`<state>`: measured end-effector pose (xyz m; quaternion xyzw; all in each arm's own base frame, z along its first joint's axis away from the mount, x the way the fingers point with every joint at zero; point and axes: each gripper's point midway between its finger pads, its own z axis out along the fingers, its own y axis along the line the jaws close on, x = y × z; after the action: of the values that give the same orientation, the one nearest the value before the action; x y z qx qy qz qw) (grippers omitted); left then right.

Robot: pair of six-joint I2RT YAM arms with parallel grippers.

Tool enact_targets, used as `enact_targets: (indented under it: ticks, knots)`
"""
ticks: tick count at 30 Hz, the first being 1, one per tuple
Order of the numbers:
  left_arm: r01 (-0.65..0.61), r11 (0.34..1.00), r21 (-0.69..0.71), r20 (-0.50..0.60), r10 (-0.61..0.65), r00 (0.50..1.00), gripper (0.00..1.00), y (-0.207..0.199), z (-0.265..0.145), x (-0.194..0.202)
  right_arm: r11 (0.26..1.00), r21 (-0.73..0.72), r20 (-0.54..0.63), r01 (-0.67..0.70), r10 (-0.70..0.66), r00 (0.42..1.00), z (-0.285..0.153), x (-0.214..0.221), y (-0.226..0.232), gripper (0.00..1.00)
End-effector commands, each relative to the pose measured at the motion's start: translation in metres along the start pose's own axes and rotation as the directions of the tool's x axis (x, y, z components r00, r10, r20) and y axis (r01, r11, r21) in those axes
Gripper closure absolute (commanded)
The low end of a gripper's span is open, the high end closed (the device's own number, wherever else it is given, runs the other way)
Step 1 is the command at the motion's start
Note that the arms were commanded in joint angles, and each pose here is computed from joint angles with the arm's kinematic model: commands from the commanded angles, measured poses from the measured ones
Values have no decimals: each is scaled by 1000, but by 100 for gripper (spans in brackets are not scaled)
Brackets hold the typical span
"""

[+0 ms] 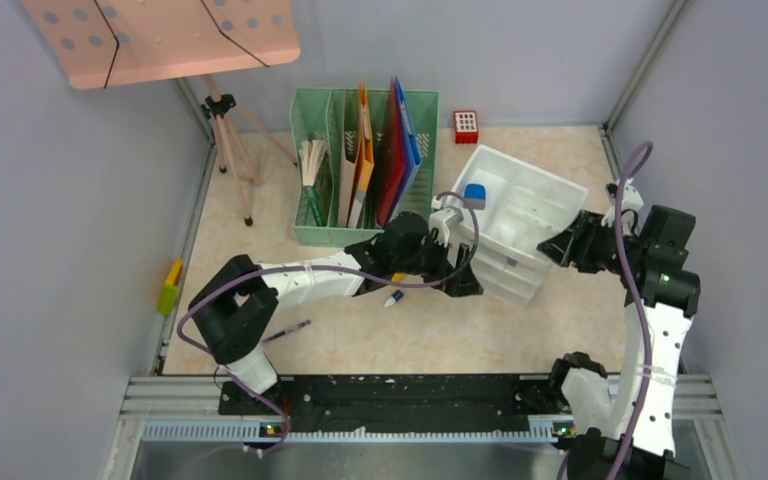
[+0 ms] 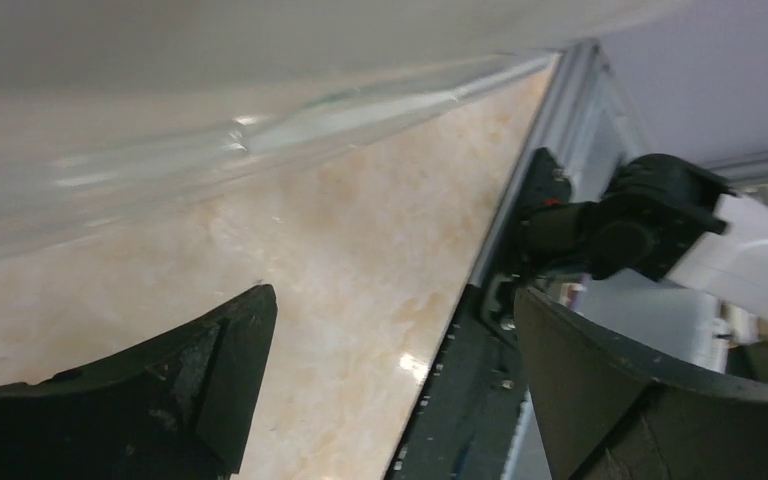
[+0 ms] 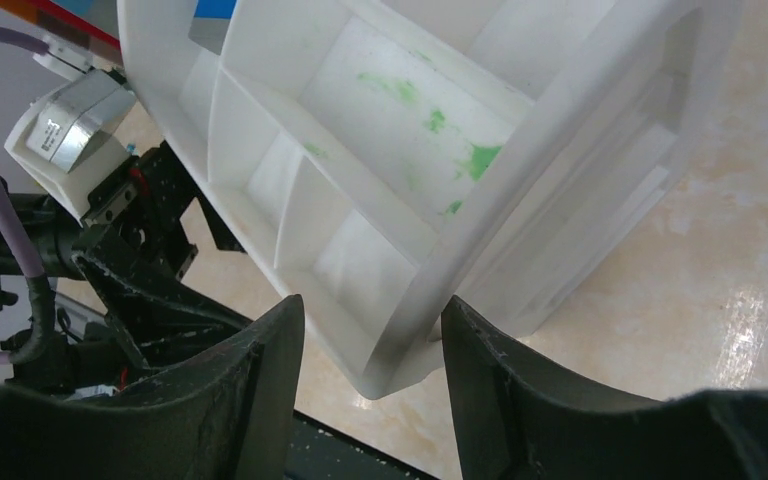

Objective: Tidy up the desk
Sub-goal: Move the storage box to the center of the board.

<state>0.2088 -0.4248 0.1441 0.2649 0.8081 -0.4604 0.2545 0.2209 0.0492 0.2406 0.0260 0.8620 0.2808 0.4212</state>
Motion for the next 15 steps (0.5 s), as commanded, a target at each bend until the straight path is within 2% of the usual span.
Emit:
enact_targets:
  ticks: [1,7,11,15]
  knots:
    - [114,956,271,86,-142,986,7,-48,-16,-11,997,-41,50,60,-58,997,-7,-10,15,48]
    - [103,859,501,251,-258,933,7,-73,-36,-30,996,-8,74,88,-87,993,-7,-20,11,48]
    - [94,831,548,324,-314,893,8,-72,-35,-43,996,2,70,90,-90,993,-7,-22,8,48]
    - [171,810,560,332,-409,850,10,-61,-24,-51,996,11,74,87,-88,993,-6,-23,6,48]
